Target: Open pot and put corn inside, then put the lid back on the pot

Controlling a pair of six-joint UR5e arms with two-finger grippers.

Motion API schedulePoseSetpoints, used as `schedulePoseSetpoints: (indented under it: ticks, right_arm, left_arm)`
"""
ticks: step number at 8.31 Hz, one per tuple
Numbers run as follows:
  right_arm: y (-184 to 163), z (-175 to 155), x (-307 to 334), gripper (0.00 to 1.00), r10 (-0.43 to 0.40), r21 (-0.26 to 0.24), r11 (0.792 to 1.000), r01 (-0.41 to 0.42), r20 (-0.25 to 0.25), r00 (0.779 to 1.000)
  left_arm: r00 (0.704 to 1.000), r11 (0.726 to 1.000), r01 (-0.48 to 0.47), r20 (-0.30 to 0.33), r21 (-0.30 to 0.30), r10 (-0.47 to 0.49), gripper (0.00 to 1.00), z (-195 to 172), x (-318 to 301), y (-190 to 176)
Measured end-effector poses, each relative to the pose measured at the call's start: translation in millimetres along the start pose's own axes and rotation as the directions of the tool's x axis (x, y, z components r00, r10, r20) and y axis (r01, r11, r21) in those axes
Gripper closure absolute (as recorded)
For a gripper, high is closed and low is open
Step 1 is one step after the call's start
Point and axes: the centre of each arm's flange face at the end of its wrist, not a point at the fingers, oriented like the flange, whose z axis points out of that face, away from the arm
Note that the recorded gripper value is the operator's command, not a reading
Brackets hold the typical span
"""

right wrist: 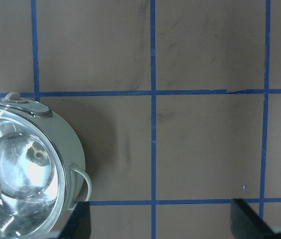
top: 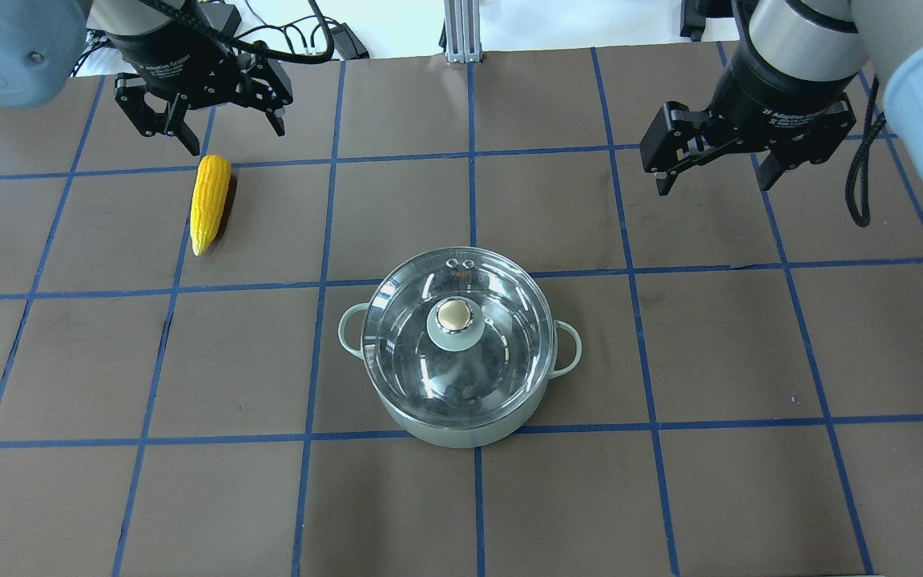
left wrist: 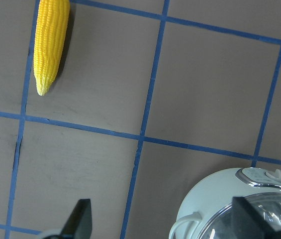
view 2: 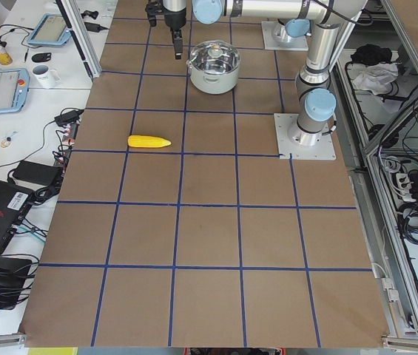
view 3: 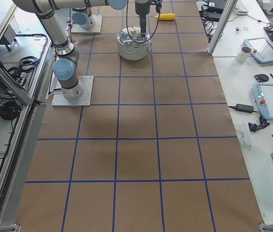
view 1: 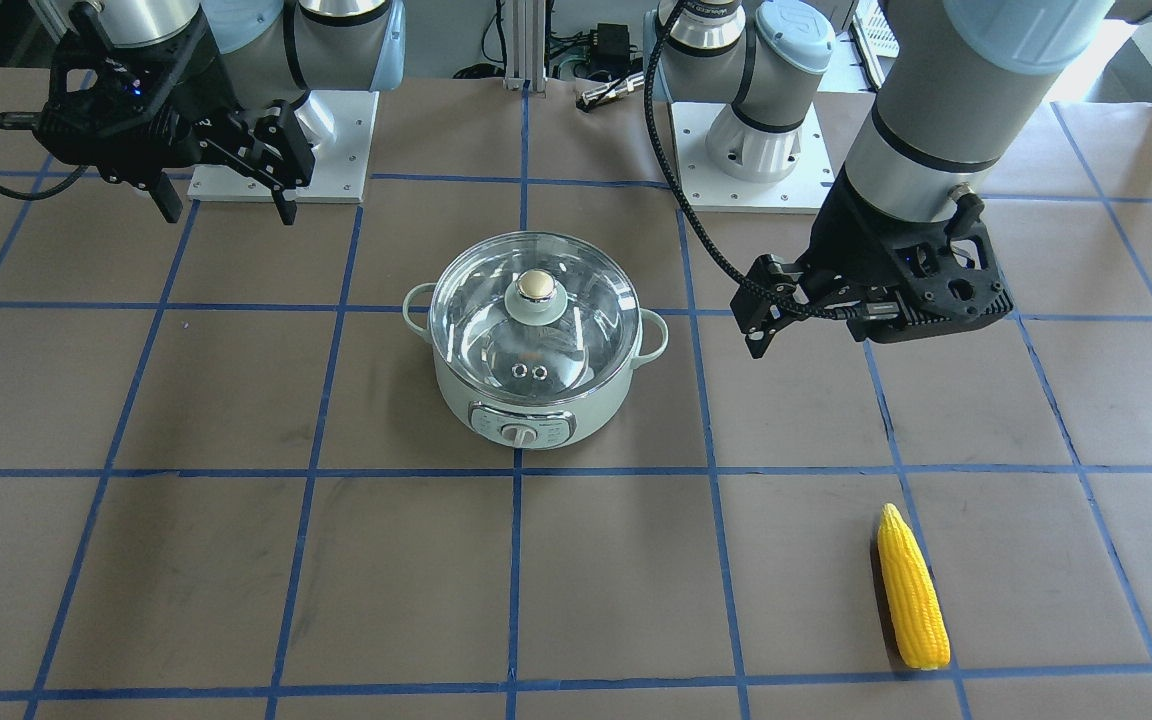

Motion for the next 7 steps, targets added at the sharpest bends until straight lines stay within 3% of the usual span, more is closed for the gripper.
schedulePoseSetpoints:
  ticks: [2, 4, 6, 7]
  right_arm:
    - [0.0, 0.1, -0.1, 0.00, 0.000, 0.000, 1.000, 0.000, 0.001, 1.000]
    - [-0.7, 0.8, -1.2, 0.00, 0.000, 0.000, 1.000, 0.000, 0.005, 1.000]
    - [0.7, 4.8, -19.2, 0.00, -0.002, -0.007, 1.000, 0.002, 0.034, 0.999]
    - [3.7, 11.5, -42.3, 0.00, 0.003, -0.020, 1.000, -0.003, 0.041, 0.999]
  left_arm:
    - [1.000, 1.000, -0.005, 0.005, -0.006, 0.005, 0.00, 4.8, -0.7, 1.2]
    - [0.997, 0.997, -0.078, 0.010, -0.001, 0.078, 0.00, 3.5, -5.7, -0.4]
    - [0.983, 0.984, -0.180, 0.017, 0.004, 0.180, 0.00, 0.6, -36.2, -12.8]
    - [0.984, 0.985, -0.175, 0.019, 0.001, 0.175, 0.00, 2.7, -65.1, -24.0]
